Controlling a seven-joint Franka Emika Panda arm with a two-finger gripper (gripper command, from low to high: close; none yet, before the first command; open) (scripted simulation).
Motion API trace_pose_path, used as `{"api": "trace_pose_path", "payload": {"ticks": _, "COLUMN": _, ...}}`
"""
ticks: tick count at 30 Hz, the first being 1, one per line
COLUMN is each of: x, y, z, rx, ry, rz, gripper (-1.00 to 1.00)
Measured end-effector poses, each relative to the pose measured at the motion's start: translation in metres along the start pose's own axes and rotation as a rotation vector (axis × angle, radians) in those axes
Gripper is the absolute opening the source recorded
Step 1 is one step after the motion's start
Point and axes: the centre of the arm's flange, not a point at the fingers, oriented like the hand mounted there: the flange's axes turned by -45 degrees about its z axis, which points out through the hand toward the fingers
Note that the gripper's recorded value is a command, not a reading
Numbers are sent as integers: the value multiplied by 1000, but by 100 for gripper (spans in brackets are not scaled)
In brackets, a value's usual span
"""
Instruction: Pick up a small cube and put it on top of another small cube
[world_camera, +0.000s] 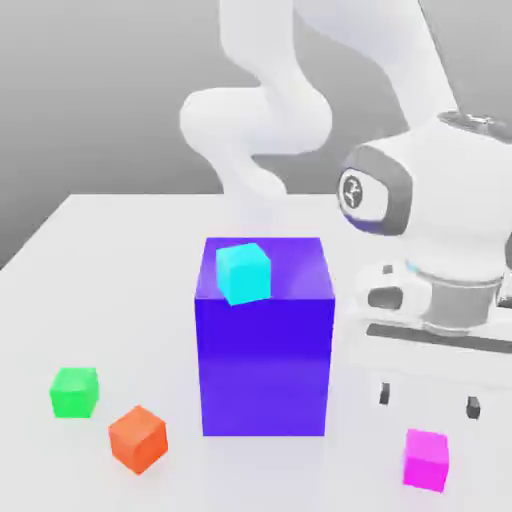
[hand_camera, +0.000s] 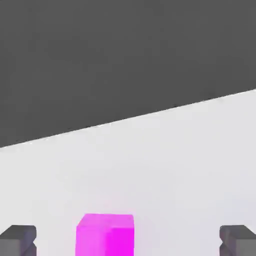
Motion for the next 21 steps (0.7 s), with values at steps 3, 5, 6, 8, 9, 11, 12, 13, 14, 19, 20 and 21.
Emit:
{"api": "trace_pose_path", "payload": {"ticks": 3, "x": -7, "y": -4, "z": 40, "rx": 3, "ry": -22, "rz": 8, "gripper": 0}}
{"api": "trace_pose_path", "payload": {"ticks": 5, "x": -9, "y": -4, "z": 68, "rx": 2, "ry": -24, "rz": 8, "gripper": 0}}
{"api": "trace_pose_path", "payload": {"ticks": 6, "x": -10, "y": -4, "z": 75, "rx": 1, "ry": -25, "rz": 7, "gripper": -100}}
{"api": "trace_pose_path", "payload": {"ticks": 8, "x": -10, "y": -4, "z": 75, "rx": 1, "ry": -24, "rz": 7, "gripper": -100}}
{"api": "trace_pose_path", "payload": {"ticks": 9, "x": -10, "y": -4, "z": 75, "rx": 2, "ry": -24, "rz": 7, "gripper": -100}}
{"api": "trace_pose_path", "payload": {"ticks": 11, "x": -10, "y": -4, "z": 74, "rx": 3, "ry": -23, "rz": 7, "gripper": -100}}
{"api": "trace_pose_path", "payload": {"ticks": 12, "x": -10, "y": -4, "z": 78, "rx": 2, "ry": -23, "rz": 7, "gripper": -100}}
{"api": "trace_pose_path", "payload": {"ticks": 13, "x": -10, "y": -4, "z": 73, "rx": 3, "ry": -23, "rz": 8, "gripper": -100}}
{"api": "trace_pose_path", "payload": {"ticks": 14, "x": -9, "y": -5, "z": 63, "rx": 3, "ry": -24, "rz": 9, "gripper": -100}}
{"api": "trace_pose_path", "payload": {"ticks": 19, "x": 5, "y": 4, "z": 16, "rx": -11, "ry": -33, "rz": 18, "gripper": -100}}
{"api": "trace_pose_path", "payload": {"ticks": 20, "x": 19, "y": 23, "z": 14, "rx": -22, "ry": -35, "rz": 61, "gripper": -100}}
{"api": "trace_pose_path", "payload": {"ticks": 21, "x": 32, "y": 46, "z": 12, "rx": -31, "ry": -37, "rz": 112, "gripper": -100}}
